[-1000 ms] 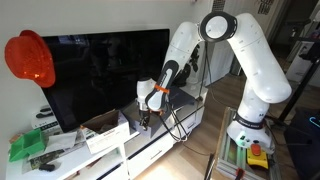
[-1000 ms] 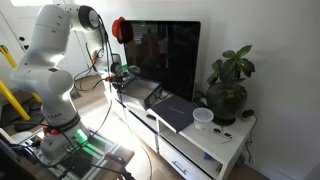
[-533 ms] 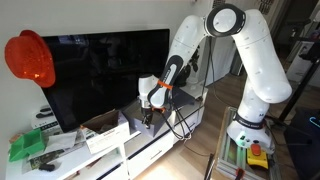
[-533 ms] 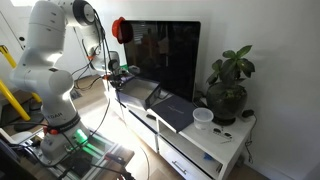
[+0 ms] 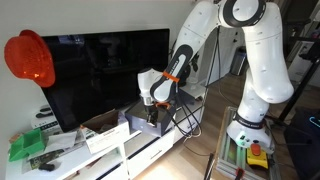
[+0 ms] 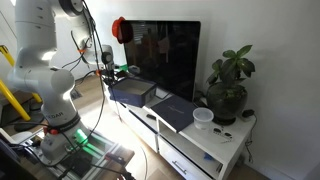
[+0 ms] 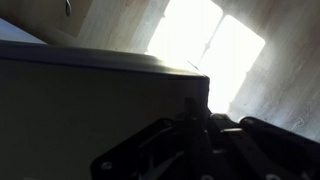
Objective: Put the grey box in the bottom middle shelf
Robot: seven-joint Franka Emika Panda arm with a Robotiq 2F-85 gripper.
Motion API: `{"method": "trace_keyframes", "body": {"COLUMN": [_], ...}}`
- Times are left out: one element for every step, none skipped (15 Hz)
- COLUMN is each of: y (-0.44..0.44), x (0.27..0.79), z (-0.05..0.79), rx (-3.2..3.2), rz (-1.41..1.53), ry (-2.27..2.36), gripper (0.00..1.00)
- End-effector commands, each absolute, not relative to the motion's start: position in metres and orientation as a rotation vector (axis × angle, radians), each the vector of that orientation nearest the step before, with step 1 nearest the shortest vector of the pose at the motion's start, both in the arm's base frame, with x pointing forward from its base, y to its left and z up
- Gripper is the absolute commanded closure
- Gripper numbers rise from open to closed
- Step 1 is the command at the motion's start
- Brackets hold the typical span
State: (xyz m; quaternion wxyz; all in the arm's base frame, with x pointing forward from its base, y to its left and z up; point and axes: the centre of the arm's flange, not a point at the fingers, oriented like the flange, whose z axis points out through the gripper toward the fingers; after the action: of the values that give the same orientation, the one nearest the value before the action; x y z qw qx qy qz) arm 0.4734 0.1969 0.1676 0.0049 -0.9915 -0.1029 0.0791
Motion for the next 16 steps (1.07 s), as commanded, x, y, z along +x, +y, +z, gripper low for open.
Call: {"method": "trace_keyframes", "body": {"y": [0.202,0.202,0.201,0.200,0.200,0.201,0.202,0.205,0.207,0.207,0.205,0.203,0.202,0.201,0.200,0.198], "x": [0.443,0.439,0.433,0.428,0.423,0.418,0.414,0.409,0.404,0.399,0.393,0.389,0.385,0.382,0.378,0.376], "z": [0.203,0.207,0.212,0.216,0.220,0.223,0.226,0.230,0.235,0.239,0.243,0.246,0.249,0.252,0.253,0.253], "rx": [-3.121,-3.116,-3.109,-3.098,-3.061,-3.042,-3.022,-3.003,-2.993,-2.973,-2.966,-2.953,-2.945,-2.935,-2.923,-2.909], "rz": [0.291,0.306,0.325,0.343,0.346,0.340,0.336,0.340,0.344,0.360,0.362,0.370,0.379,0.386,0.406,0.425], "ry": [-0.303,-0.294,-0.261,-0.216,-0.192,-0.156,-0.130,-0.112,-0.083,-0.056,-0.017,0.018,0.050,0.072,0.091,0.109], "gripper": [0.99,0.99,0.99,0.99,0.99,0.99,0.99,0.99,0.99,0.99,0.99,0.99,0.99,0.99,0.99,0.99]}}
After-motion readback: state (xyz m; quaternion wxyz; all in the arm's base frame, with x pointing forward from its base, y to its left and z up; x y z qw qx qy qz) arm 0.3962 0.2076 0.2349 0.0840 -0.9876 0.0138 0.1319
